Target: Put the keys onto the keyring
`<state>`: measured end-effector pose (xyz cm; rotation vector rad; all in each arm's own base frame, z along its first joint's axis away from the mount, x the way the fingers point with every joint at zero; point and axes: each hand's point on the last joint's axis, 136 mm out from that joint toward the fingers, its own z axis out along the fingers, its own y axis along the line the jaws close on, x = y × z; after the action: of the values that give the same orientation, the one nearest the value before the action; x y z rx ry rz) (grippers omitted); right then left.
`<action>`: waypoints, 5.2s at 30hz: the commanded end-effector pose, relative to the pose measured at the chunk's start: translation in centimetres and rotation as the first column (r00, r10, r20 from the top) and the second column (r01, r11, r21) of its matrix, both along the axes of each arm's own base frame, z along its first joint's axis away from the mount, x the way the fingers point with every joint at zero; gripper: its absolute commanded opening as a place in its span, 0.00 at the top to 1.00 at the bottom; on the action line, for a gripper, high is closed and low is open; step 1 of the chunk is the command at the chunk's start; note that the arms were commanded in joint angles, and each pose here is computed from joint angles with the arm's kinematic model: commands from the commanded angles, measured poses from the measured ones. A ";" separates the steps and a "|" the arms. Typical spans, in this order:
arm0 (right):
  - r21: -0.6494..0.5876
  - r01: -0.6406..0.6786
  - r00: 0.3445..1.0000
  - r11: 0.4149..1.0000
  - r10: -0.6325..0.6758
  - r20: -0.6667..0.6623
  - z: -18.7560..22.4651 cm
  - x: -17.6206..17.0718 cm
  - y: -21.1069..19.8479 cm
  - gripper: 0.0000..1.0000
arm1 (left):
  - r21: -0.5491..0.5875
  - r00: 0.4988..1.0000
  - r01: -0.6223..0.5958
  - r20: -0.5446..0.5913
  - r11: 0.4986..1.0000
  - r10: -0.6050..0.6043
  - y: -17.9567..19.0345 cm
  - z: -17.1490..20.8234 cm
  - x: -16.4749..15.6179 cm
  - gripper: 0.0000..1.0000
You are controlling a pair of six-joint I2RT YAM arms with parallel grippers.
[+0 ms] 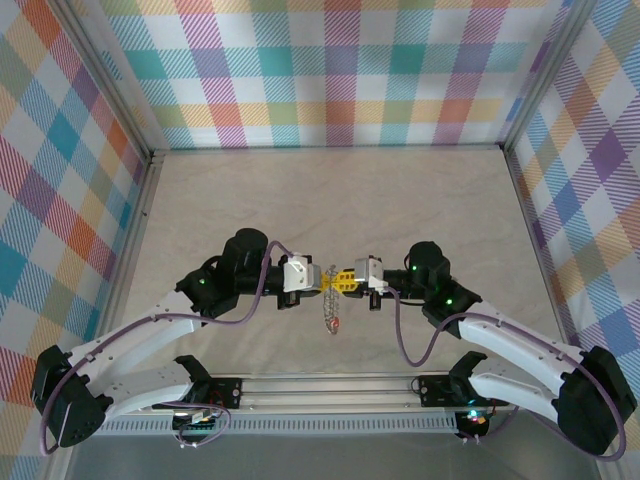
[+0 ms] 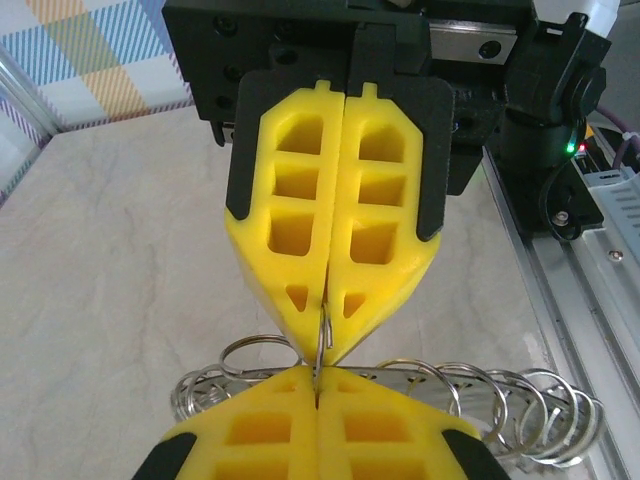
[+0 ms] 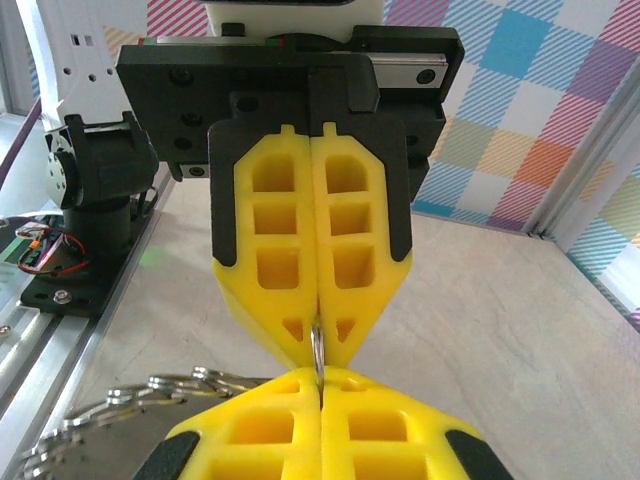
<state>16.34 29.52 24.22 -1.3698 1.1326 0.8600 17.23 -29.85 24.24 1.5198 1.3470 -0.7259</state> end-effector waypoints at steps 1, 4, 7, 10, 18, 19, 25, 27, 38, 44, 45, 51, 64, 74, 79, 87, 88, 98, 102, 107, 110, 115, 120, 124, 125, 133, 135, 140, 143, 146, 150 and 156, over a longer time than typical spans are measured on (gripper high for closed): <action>0.053 -0.033 0.998 0.998 0.031 0.049 1.7 -0.6 -0.1 1.00 | -0.045 0.999 0.022 0.039 0.999 -0.020 -0.1 1.6 -0.5 0.96; 0.053 -0.037 0.998 0.998 0.035 0.048 1.7 -0.6 0.0 1.00 | -0.051 0.999 0.028 0.038 0.998 -0.026 -0.1 1.8 -0.6 0.94; 0.055 -0.040 0.998 0.998 0.037 0.049 1.8 -0.6 0.0 1.00 | -0.057 0.999 0.044 0.034 0.997 -0.042 -0.2 1.9 -0.9 0.87; 0.056 -0.040 0.998 0.998 0.037 0.048 1.7 -0.5 0.1 1.00 | -0.058 0.998 0.050 0.029 0.997 -0.048 -0.3 1.9 -0.9 0.85; 0.047 -0.047 0.998 0.998 0.044 0.049 1.7 -0.6 0.1 1.00 | -0.063 0.998 0.057 0.029 0.996 -0.055 -0.6 2.1 -0.7 0.96; 0.048 -0.045 0.998 0.998 0.043 0.049 1.7 -0.6 0.1 1.00 | -0.060 0.998 0.064 0.027 0.996 -0.062 -0.6 2.0 -0.8 1.00; 0.049 -0.007 0.998 0.999 0.004 0.062 1.5 0.0 -0.1 0.81 | -0.022 0.999 0.026 0.019 0.999 -0.026 -0.4 1.6 -0.2 1.00; 0.049 0.027 0.998 0.998 -0.030 0.062 1.3 0.5 -0.4 0.73 | 0.001 1.000 -0.004 0.029 1.000 0.004 -0.1 1.4 0.3 1.00; 0.038 0.490 0.867 0.871 -0.483 -0.124 -0.3 5.6 -5.5 0.34 | 0.165 0.996 -0.089 -0.003 0.982 0.090 1.1 0.1 1.7 1.00; -0.233 0.904 0.238 0.359 -0.874 -0.423 -5.0 11.8 -16.1 0.04 | 0.216 0.993 -0.077 -0.071 0.973 0.094 0.8 -1.1 2.1 1.00; -0.269 0.910 0.161 0.314 -0.868 -0.469 -5.7 12.2 -17.1 0.04 | 0.202 0.993 -0.072 -0.082 0.977 0.090 0.6 -1.1 2.2 1.00; -0.645 0.761 -0.389 0.074 -0.744 -0.544 -12.2 13.1 -23.9 0.16 | 0.223 0.988 -0.096 -0.097 0.970 0.120 0.6 -1.5 2.7 1.00; -0.942 0.321 -0.902 -0.093 -0.333 -0.275 -17.5 11.7 -29.6 0.47 | 0.230 0.985 -0.106 -0.107 0.967 0.133 1.0 -2.0 2.6 1.00; -0.973 0.203 -0.949 -0.115 -0.270 -0.166 -20.6 10.8 -29.8 0.56 | 0.224 0.984 -0.117 -0.107 0.967 0.143 1.3 -2.2 2.4 1.00; -0.969 0.194 -0.948 -0.152 -0.282 -0.145 -21.0 11.0 -30.5 0.56 | 0.219 0.984 -0.118 -0.104 0.969 0.144 1.2 -2.0 2.4 1.00; -0.971 0.163 -0.953 -0.173 -0.282 -0.109 -21.8 10.4 -30.9 0.58 | 0.220 0.984 -0.120 -0.107 0.968 0.146 1.2 -2.4 2.5 1.00; -0.972 0.160 -0.954 -0.174 -0.280 -0.107 -22.0 10.3 -30.9 0.61 | 0.223 0.983 -0.123 -0.105 0.967 0.149 1.3 -2.5 2.6 1.00; -0.964 0.160 -0.950 -0.214 -0.298 -0.092 -21.9 9.6 -31.6 0.69 | 0.229 0.984 -0.121 -0.100 0.966 0.147 1.3 -2.5 2.5 1.00; -0.960 0.173 -0.948 -0.220 -0.301 -0.101 -21.7 9.6 -31.7 0.75 | 0.230 0.984 -0.120 -0.100 0.966 0.147 1.4 -2.5 2.5 1.00; -0.957 0.176 -0.947 -0.230 -0.306 -0.100 -21.7 9.5 -31.9 0.80 | 0.228 0.984 -0.121 -0.101 0.966 0.147 1.4 -2.4 2.5 1.00; -0.956 0.182 -0.943 -0.231 -0.316 -0.103 -21.7 9.6 -32.0 0.85 | 0.228 0.984 -0.120 -0.101 0.966 0.145 1.4 -2.4 2.5 1.00; -0.953 0.200 -0.933 -0.226 -0.340 -0.115 -21.9 10.0 -31.9 0.94 | 0.226 0.984 -0.112 -0.107 0.968 0.139 1.3 -2.4 2.4 1.00; -0.940 0.281 -0.899 -0.192 -0.395 -0.187 -21.2 11.1 -31.5 1.00 | 0.223 0.985 -0.107 -0.111 0.969 0.135 1.2 -2.3 2.3 1.00; -0.911 0.381 -0.837 -0.156 -0.477 -0.269 -19.6 12.2 -31.0 1.00 | 0.220 0.985 -0.105 -0.111 0.970 0.132 1.1 -2.2 2.3 1.00; -0.902 0.404 -0.818 -0.152 -0.501 -0.282 -19.2 12.4 -31.0 1.00 | 0.221 0.985 -0.105 -0.112 0.970 0.132 1.1 -2.2 2.3 1.00; -0.855 0.510 -0.631 0.094 -0.635 -0.446 -19.0 13.8 -27.1 1.00 | 0.220 0.984 -0.110 -0.111 0.969 0.137 1.2 -2.2 2.4 1.00; -0.876 0.461 -0.618 0.140 -0.657 -0.431 -20.2 13.7 -26.0 1.00 | 0.219 0.984 -0.110 -0.112 0.969 0.137 1.2 -2.2 2.4 1.00; -0.883 0.439 -0.610 0.167 -0.667 -0.429 -21.6 13.3 -25.2 1.00 | 0.222 0.984 -0.114 -0.112 0.968 0.142 1.4 -2.1 2.2 1.00; -0.889 0.429 -0.598 0.162 -0.686 -0.414 -21.6 13.2 -25.3 1.00 | 0.227 0.983 -0.118 -0.112 0.967 0.146 1.5 -2.2 2.2 1.00; -0.893 0.425 -0.586 0.151 -0.706 -0.398 -21.6 13.3 -25.6 1.00 | 0.227 0.983 -0.119 -0.113 0.967 0.147 1.6 -2.3 2.1 1.00; -0.891 0.416 -0.564 0.181 -0.717 -0.409 -21.7 13.4 -25.1 1.00 | 0.226 0.983 -0.117 -0.115 0.967 0.146 1.5 -2.4 2.2 1.00; -0.905 0.397 -0.572 0.154 -0.730 -0.375 -22.1 13.1 -25.6 0.86 | 0.228 0.982 -0.117 -0.116 0.967 0.146 1.5 -2.5 2.2 1.00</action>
<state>29.34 3.86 2.31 0.6176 2.8400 0.3180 19.56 -28.54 20.96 1.5751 1.6805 -0.6050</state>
